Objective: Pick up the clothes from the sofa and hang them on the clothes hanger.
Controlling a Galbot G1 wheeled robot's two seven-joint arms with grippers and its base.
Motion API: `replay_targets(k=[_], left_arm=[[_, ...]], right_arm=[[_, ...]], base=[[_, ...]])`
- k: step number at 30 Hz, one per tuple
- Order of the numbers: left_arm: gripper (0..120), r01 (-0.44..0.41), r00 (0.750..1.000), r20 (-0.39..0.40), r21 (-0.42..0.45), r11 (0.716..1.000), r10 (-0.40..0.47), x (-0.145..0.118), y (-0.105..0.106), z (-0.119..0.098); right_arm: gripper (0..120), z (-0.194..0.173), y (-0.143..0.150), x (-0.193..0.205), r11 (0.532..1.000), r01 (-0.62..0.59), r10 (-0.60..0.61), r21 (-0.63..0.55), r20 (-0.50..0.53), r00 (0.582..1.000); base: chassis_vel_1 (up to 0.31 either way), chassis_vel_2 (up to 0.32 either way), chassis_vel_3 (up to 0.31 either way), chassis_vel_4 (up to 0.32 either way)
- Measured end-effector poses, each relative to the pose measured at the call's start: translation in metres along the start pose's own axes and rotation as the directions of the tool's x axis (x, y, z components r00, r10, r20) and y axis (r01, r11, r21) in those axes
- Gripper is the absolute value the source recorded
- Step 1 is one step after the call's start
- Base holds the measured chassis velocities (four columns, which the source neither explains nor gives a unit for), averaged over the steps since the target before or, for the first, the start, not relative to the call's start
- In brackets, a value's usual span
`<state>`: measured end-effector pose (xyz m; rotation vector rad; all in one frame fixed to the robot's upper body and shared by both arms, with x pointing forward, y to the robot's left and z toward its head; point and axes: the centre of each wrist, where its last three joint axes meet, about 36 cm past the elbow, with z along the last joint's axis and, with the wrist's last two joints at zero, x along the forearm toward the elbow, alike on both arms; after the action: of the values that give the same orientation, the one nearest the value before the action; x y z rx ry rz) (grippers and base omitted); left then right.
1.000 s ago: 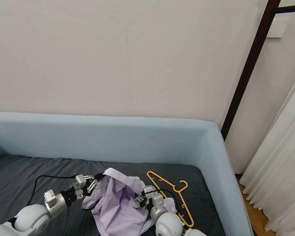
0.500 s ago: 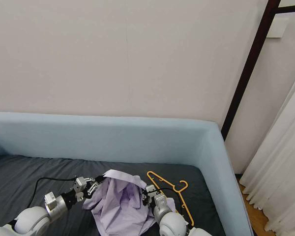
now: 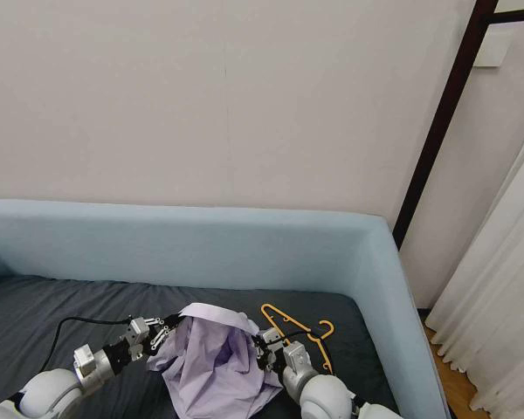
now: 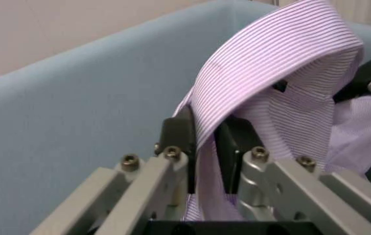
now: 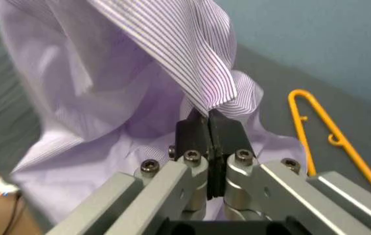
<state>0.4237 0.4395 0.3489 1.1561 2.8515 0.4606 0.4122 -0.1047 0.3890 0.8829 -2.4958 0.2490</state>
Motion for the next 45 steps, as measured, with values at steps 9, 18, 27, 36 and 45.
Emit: replay_targets(k=[9,18,27,36,45], left_arm=[[51,-0.014,1.000,0.001,0.000,1.000,0.014,-0.001,-0.021,0.021],[85,-0.040,0.999,-0.012,0.020,0.999,0.041,0.020,-0.050,0.044],[100,0.022,1.000,0.006,0.137,0.990,-0.023,0.047,-0.138,0.081],[100,0.254,0.967,-0.019,0.187,0.949,-0.255,0.026,-0.167,0.098],[100,0.326,0.945,-0.055,0.251,0.911,-0.323,0.000,-0.176,0.105]], right_arm=[[0,-0.061,-0.019,0.014,0.982,-0.015,0.006,-0.191,-0.043,0.999],[0,-0.091,-0.033,0.021,0.969,-0.044,0.025,-0.243,-0.082,0.996],[0,-0.117,-0.042,0.016,0.960,-0.078,0.053,-0.271,-0.099,0.994],[0,-0.110,-0.053,0.027,0.953,-0.105,0.076,-0.285,-0.112,0.991],[0,-0.106,-0.058,0.040,0.951,-0.113,0.085,-0.288,-0.107,0.991]], base=[[0.000,0.000,0.000,0.000],[0.000,0.000,0.000,0.000],[0.000,0.000,0.000,0.000],[0.000,0.000,0.000,0.000],[0.000,0.000,0.000,0.000]])
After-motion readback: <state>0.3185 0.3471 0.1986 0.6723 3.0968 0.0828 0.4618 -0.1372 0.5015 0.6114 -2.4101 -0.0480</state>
